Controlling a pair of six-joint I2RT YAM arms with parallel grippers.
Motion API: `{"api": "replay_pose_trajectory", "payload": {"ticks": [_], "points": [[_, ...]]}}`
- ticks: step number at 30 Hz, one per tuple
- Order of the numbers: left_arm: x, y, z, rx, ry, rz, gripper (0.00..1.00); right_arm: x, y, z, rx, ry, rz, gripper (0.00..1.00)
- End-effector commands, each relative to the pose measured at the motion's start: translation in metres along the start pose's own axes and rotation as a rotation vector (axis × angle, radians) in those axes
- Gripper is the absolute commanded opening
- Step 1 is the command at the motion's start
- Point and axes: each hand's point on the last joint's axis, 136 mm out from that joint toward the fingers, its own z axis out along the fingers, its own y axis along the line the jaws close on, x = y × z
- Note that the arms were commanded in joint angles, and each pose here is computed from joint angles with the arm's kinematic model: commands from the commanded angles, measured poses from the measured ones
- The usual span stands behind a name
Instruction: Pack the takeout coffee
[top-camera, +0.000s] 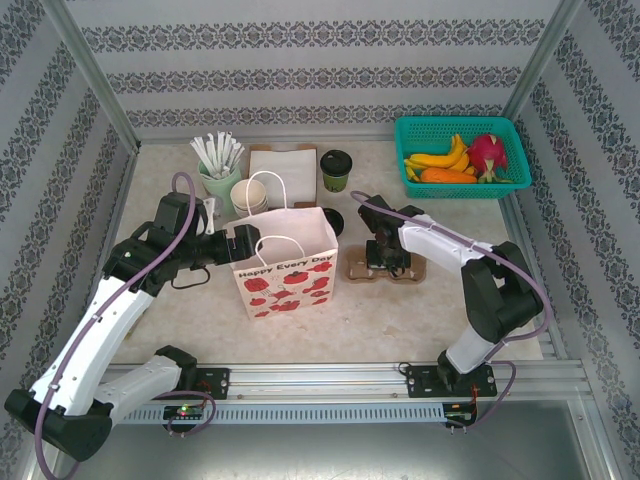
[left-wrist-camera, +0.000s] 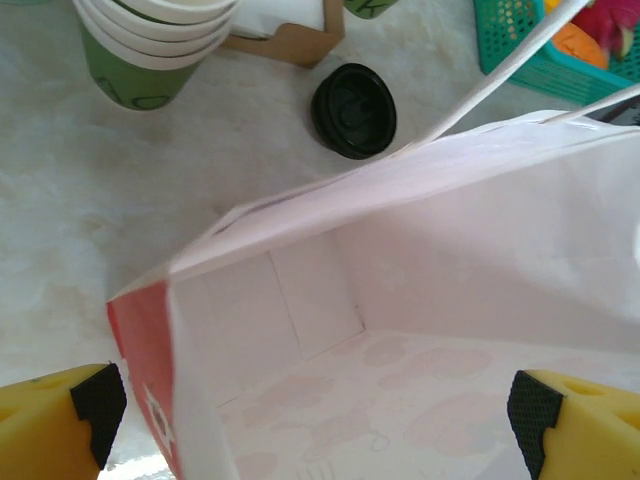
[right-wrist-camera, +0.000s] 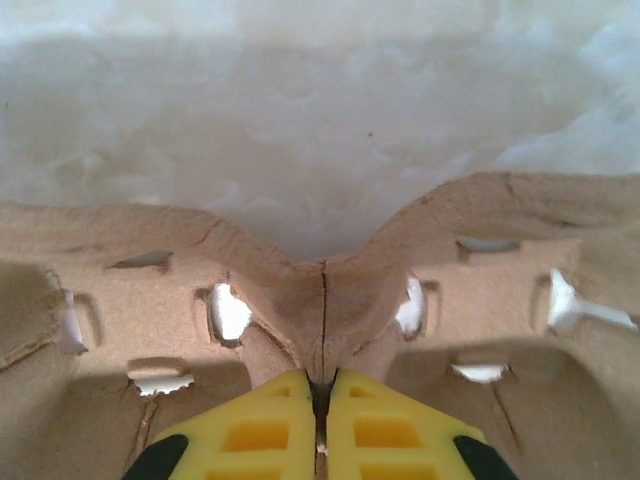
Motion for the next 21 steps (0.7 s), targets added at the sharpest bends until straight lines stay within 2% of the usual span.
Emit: {"api": "replay_pose_trajectory", "payload": {"ticks": [1, 3, 15, 21], "points": [[0.001, -0.024, 0.000, 0.098, 0.006, 0.020, 1.00, -0.011, -0.015, -0.015, 0.041, -0.072, -0.046, 0.03], [0.005, -0.033, 0.001, 0.136, 0.016, 0.026, 1.00, -0.018, -0.024, -0.024, 0.044, -0.102, -0.047, 0.00], [0.017, -0.056, 0.017, 0.215, 0.083, 0.064, 1.00, -0.041, -0.059, -0.070, 0.055, -0.200, -0.053, 0.00], [0.004, -0.046, -0.014, 0.144, -0.030, 0.134, 1.00, -0.052, -0.064, -0.110, 0.043, -0.281, -0.076, 0.00]]}}
